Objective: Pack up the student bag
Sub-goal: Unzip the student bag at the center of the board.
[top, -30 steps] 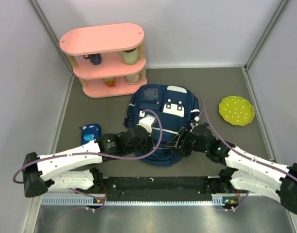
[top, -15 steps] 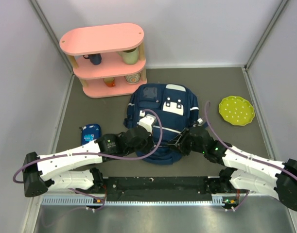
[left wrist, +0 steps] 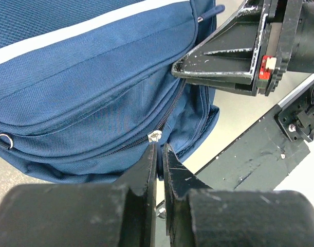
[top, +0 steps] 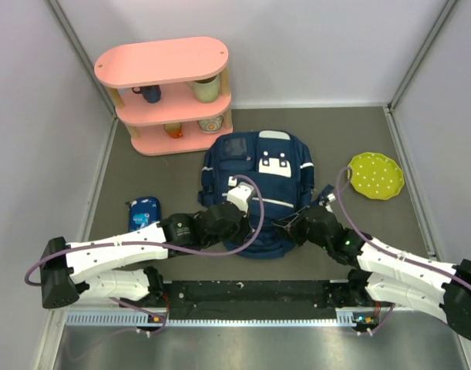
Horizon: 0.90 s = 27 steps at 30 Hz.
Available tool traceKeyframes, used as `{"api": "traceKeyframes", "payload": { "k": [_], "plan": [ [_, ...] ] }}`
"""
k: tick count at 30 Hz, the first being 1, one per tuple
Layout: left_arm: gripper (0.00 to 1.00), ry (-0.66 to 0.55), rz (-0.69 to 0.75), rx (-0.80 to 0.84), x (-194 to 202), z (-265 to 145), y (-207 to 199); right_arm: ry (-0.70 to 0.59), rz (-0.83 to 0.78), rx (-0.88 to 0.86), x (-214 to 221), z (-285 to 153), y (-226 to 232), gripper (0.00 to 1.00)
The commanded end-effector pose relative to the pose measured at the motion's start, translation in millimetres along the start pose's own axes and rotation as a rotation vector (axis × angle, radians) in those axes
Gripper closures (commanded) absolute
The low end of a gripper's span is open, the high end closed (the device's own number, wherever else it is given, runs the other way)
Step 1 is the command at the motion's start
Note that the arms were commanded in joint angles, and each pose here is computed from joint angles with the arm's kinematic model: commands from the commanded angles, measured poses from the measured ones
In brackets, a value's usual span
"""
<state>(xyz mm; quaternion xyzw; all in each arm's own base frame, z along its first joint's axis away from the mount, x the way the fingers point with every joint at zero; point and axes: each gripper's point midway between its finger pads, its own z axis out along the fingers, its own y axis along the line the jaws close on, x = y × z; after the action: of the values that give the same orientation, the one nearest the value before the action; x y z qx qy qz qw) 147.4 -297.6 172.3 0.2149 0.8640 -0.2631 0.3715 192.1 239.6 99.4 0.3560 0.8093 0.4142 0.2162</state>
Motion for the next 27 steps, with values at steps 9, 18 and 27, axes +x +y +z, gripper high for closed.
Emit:
{"api": "traceKeyframes", "payload": {
  "k": [9, 18, 27],
  "plan": [
    [1.0, -0.043, -0.017, 0.115, -17, -21, -34, -0.354, 0.003, -0.13, -68, -20, 34, 1.0],
    [1.0, 0.004, -0.056, -0.36, 26, -25, 72, -0.453, -0.077, -0.144, -88, -45, 53, 1.0],
    [1.0, -0.048, -0.194, -0.538, 23, -24, 138, -0.463, -0.152, -0.195, -90, -61, 84, 1.0]
  ]
}}
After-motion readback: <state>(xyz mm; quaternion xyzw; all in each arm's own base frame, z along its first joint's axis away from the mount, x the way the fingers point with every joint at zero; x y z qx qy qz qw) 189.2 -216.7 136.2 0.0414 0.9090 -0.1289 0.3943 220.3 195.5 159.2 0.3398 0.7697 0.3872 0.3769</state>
